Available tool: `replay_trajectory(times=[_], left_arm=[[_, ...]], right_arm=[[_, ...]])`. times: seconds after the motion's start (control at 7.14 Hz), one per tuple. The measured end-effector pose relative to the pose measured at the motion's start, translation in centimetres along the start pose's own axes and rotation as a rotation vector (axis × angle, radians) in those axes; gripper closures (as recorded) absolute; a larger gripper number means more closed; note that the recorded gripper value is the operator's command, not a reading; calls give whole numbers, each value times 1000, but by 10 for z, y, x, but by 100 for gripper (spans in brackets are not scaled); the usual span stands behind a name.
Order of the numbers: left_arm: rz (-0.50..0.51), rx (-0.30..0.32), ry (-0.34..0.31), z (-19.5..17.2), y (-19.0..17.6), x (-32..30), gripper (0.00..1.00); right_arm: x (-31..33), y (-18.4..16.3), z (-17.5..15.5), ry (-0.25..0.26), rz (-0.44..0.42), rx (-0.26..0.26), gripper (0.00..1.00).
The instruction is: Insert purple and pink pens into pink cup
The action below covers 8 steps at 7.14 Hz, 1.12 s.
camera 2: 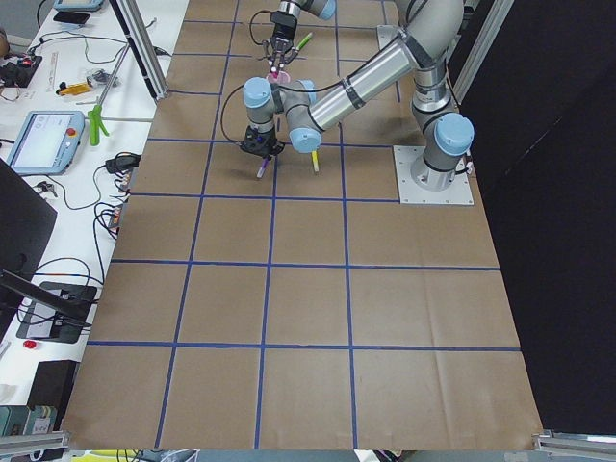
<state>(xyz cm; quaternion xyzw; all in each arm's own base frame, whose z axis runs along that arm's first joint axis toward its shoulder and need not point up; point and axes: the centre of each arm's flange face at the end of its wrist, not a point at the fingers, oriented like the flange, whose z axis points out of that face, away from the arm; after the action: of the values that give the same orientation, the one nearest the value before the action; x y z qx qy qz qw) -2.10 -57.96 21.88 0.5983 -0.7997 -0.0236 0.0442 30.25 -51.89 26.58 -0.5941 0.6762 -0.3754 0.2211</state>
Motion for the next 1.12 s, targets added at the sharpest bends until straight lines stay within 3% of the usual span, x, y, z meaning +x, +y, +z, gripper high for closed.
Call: replay_trajectory(times=[0.28, 0.7, 1.12], left_arm=[[1, 0, 23, -55, 13, -13, 99], [4, -17, 44, -134, 34, -31, 99], [20, 47, 48, -213, 46, -34, 100]], right_arm=[[-4, 9, 3, -10, 24, -10, 84], [-3, 18, 5, -12, 37, -23, 29], [0, 16, 1, -5, 52, -28, 8]])
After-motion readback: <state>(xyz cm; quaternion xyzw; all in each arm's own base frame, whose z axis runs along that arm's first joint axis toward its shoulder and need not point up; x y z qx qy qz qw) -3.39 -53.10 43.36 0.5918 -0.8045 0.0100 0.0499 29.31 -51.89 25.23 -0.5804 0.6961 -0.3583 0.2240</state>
